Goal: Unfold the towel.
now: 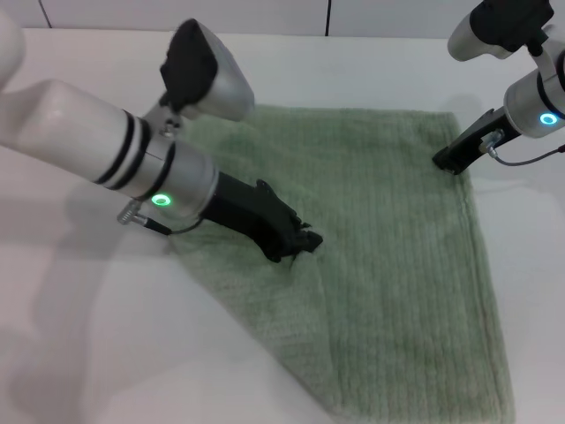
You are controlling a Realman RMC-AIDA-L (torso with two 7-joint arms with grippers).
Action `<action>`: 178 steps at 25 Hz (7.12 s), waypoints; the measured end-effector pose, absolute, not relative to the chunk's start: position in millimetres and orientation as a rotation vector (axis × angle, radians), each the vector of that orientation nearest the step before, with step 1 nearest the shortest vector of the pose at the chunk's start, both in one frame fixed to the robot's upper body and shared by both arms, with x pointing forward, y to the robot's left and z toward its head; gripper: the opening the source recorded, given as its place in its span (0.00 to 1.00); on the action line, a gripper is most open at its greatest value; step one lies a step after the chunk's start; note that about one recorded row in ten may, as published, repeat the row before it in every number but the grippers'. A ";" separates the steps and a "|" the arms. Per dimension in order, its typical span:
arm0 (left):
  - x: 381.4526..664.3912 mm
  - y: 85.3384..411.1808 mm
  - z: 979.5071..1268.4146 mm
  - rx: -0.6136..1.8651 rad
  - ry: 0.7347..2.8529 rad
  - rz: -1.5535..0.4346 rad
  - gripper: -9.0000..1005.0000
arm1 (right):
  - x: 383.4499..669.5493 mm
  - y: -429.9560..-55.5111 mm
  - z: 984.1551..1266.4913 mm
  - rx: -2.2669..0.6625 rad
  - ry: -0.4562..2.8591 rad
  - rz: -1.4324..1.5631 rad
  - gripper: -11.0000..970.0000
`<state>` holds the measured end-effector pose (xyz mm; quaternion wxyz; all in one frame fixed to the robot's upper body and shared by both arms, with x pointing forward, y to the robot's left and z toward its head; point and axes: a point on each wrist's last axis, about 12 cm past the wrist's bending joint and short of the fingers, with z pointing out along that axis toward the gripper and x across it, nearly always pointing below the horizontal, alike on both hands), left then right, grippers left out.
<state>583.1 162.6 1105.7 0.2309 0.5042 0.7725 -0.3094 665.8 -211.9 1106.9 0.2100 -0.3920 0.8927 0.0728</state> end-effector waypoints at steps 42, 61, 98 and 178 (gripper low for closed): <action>567.6 208.1 1145.3 1.499 2.276 -0.996 0.31 | 667.3 -213.1 1109.6 -1.111 2.481 0.185 0.01; 571.0 192.2 1133.3 1.505 2.225 -0.981 0.37 | 667.3 -211.8 1109.5 -1.119 2.480 0.180 0.01; 571.3 180.9 1116.4 1.573 2.250 -0.950 0.06 | 669.1 -212.4 1111.0 -1.115 2.474 0.172 0.01; 620.1 247.8 1113.9 0.505 1.639 -0.750 0.45 | 695.0 -134.0 1148.3 -1.020 1.866 -0.080 0.01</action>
